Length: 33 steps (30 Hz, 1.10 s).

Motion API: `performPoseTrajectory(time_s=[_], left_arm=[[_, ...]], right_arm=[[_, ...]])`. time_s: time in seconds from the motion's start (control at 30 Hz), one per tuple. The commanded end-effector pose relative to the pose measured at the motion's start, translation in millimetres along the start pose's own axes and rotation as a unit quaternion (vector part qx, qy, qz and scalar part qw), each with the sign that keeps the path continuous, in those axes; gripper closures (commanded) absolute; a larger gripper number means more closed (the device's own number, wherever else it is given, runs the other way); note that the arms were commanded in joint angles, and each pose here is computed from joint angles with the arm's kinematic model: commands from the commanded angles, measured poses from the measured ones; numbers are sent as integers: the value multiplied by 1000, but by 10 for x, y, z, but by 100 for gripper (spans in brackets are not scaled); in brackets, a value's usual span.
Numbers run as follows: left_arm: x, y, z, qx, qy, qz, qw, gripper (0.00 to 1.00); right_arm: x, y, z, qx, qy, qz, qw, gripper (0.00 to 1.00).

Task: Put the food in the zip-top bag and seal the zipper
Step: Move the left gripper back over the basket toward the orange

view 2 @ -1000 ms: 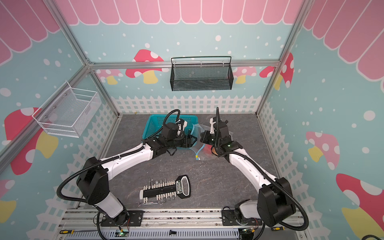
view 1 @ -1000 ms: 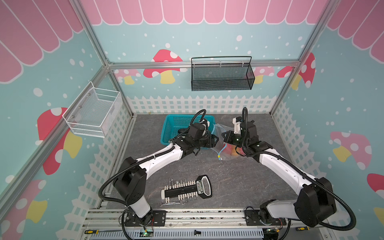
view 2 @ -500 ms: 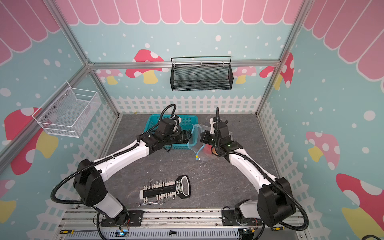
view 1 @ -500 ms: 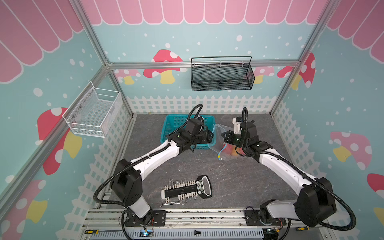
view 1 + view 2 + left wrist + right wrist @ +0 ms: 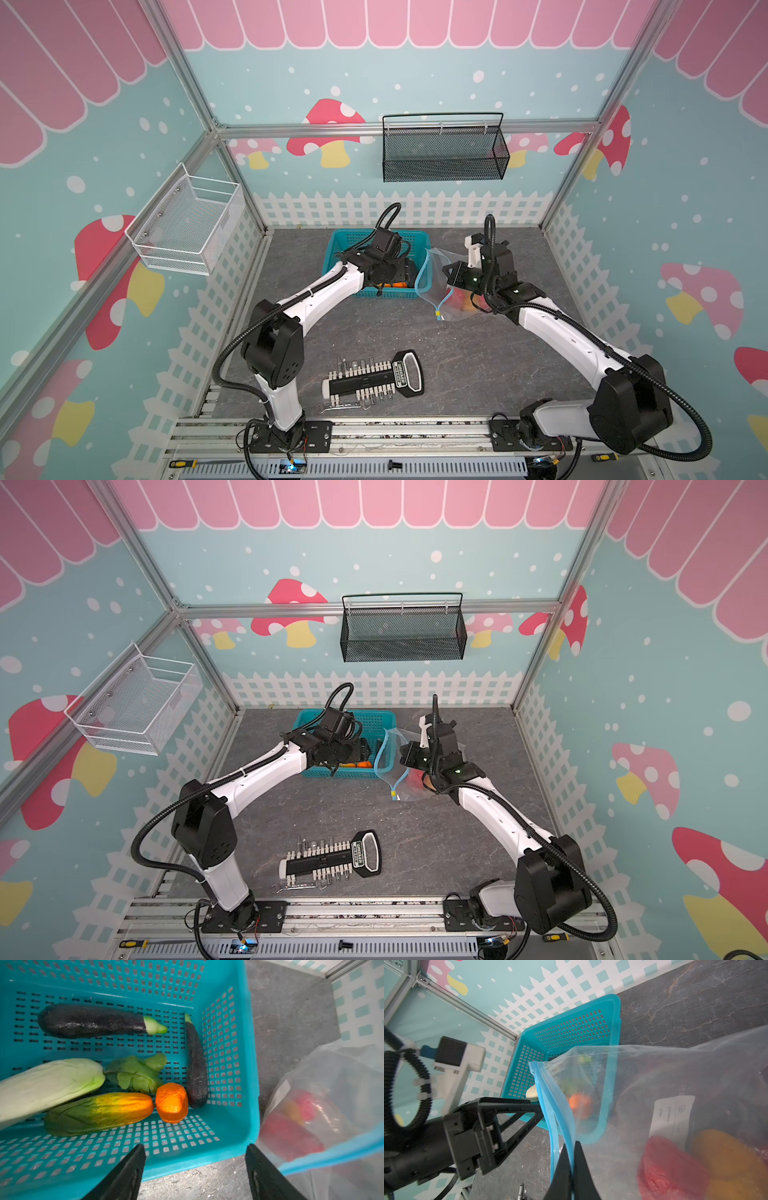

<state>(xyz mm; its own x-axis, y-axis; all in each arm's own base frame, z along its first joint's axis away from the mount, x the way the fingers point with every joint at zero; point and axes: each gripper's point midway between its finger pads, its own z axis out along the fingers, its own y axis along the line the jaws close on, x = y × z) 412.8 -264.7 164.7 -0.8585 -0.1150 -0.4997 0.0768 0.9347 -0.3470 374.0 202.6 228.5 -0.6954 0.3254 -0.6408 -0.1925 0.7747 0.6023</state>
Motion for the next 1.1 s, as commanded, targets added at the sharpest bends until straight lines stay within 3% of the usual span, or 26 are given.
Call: performPoseTrajectory(time_s=[0.0,0.37,1.07], left_arm=[[30,106,73,-19,29,-7,999,24],[112,26,422,-10,81,-18,996,33],[371,225,762,-31,130,-43,990,36]], right_arm=[[-194,149,-69,-20,-23,-6,1000,100],[-228,154,-59,-16,-25,-11,999,100],[-185,107,-31,-10,-18,-14,1000,100]])
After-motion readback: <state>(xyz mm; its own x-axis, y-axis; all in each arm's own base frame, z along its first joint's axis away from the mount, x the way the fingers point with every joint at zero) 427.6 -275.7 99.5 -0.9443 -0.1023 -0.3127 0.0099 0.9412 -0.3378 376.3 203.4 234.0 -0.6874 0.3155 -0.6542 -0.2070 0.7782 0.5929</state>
